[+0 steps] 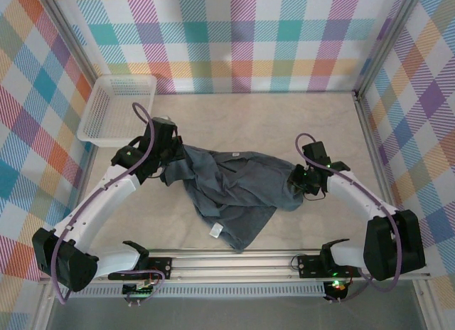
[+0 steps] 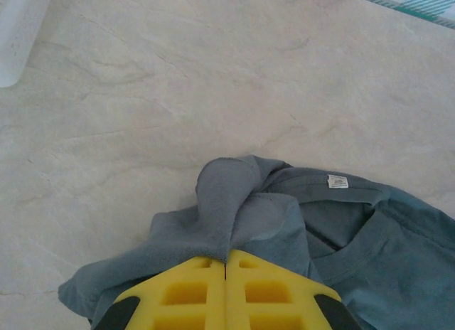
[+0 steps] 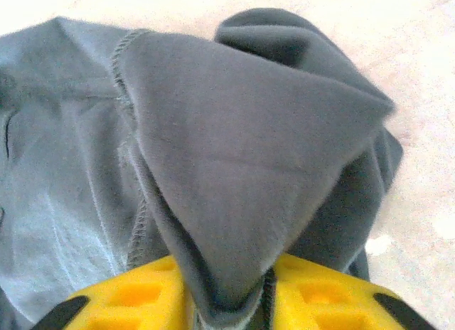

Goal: Fold the inside-out t-shirt

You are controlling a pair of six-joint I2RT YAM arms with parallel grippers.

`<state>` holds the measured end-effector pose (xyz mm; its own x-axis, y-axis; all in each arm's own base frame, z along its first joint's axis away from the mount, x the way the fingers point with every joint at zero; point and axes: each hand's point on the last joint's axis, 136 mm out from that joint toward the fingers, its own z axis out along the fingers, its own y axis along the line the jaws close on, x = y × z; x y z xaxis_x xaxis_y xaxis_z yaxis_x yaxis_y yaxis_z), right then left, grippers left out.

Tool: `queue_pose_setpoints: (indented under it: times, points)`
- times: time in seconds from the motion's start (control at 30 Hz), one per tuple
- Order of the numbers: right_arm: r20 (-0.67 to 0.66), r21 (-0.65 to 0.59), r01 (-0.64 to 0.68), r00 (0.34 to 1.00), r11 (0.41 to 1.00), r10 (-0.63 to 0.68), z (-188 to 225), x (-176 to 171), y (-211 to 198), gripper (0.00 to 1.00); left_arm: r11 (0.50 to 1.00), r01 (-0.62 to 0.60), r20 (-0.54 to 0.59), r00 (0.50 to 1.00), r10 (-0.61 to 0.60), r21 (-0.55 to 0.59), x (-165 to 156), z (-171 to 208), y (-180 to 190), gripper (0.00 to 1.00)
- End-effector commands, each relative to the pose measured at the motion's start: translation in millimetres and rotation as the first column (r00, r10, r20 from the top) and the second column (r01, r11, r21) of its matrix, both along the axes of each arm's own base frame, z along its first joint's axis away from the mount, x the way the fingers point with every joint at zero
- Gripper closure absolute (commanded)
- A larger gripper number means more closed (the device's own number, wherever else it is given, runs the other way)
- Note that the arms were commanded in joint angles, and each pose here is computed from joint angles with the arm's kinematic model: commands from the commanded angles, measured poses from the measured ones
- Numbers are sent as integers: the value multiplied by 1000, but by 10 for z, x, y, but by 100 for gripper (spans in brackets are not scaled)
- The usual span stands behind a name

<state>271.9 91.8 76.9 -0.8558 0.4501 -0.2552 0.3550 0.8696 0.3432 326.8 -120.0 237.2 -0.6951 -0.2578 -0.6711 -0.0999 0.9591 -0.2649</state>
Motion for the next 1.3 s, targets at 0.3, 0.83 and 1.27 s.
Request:
queue_pose_setpoints:
  times: [0.3,0.83,1.27]
  points:
    - [55,17,-3,998,1000,2,208,19,4,100,996,-6,22,1000,8,-84,64,121,-45,100]
    - [205,-32,-31,978,999,37,915,135,-64,100,994,1,69,998,7,-113,65,466,34,100]
    - [928,-65,162,372,985,0,4556,-367,-674,100,991,-45,745,655,127,-129,-978,3576,872,100]
